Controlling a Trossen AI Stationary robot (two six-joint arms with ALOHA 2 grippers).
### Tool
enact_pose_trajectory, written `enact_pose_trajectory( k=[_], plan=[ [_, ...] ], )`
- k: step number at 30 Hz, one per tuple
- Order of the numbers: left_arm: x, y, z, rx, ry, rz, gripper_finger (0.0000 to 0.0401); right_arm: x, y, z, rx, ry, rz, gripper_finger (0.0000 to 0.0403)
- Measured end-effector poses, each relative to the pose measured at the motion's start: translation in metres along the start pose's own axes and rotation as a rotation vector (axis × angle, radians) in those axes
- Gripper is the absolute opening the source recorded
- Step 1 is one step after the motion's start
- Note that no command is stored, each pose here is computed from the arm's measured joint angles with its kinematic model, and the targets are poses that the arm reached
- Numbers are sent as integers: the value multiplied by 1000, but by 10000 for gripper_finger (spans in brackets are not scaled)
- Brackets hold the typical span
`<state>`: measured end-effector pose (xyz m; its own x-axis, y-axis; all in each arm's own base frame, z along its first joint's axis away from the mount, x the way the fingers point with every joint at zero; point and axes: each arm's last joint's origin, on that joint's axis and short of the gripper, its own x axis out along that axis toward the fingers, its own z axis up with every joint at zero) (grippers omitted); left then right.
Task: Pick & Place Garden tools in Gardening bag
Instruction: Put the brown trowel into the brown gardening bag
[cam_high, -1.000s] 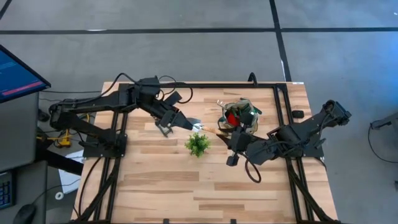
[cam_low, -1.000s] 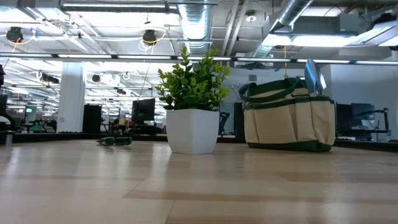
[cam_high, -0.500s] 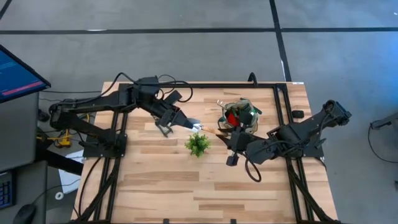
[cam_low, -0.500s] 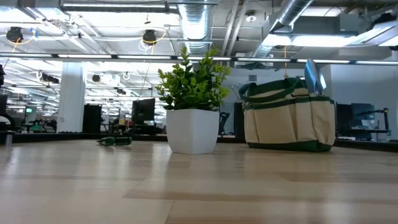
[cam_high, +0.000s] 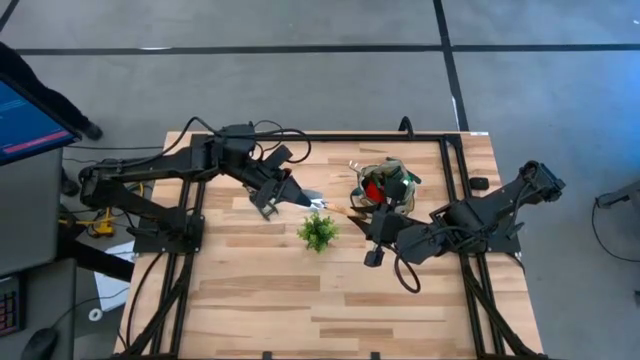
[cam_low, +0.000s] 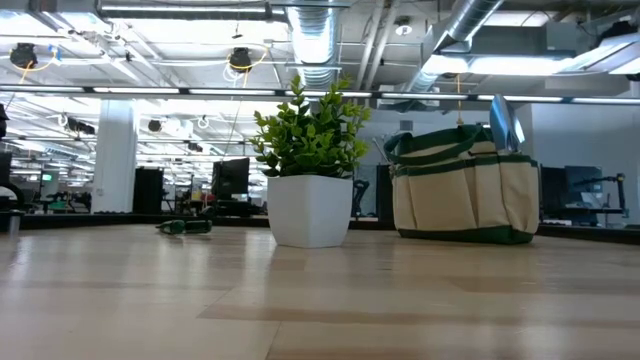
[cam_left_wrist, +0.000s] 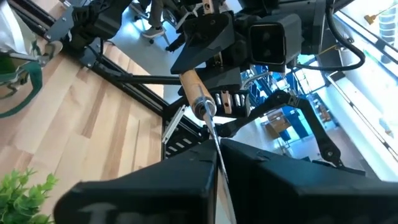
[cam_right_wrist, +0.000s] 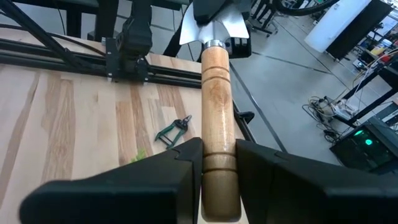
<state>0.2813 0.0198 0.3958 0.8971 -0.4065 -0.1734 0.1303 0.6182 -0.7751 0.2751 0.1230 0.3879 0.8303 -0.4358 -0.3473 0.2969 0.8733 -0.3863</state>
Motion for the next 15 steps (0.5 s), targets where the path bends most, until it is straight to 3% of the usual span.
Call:
enact_pose_trajectory(
  k=[8,15],
  plan=[
    [0,0,0,7,-1,-1,1,0,0,0,0,0,0,74],
    [0,0,0,13,-4,-3,0,-3,3,1,37,-12,17,254]
  ],
)
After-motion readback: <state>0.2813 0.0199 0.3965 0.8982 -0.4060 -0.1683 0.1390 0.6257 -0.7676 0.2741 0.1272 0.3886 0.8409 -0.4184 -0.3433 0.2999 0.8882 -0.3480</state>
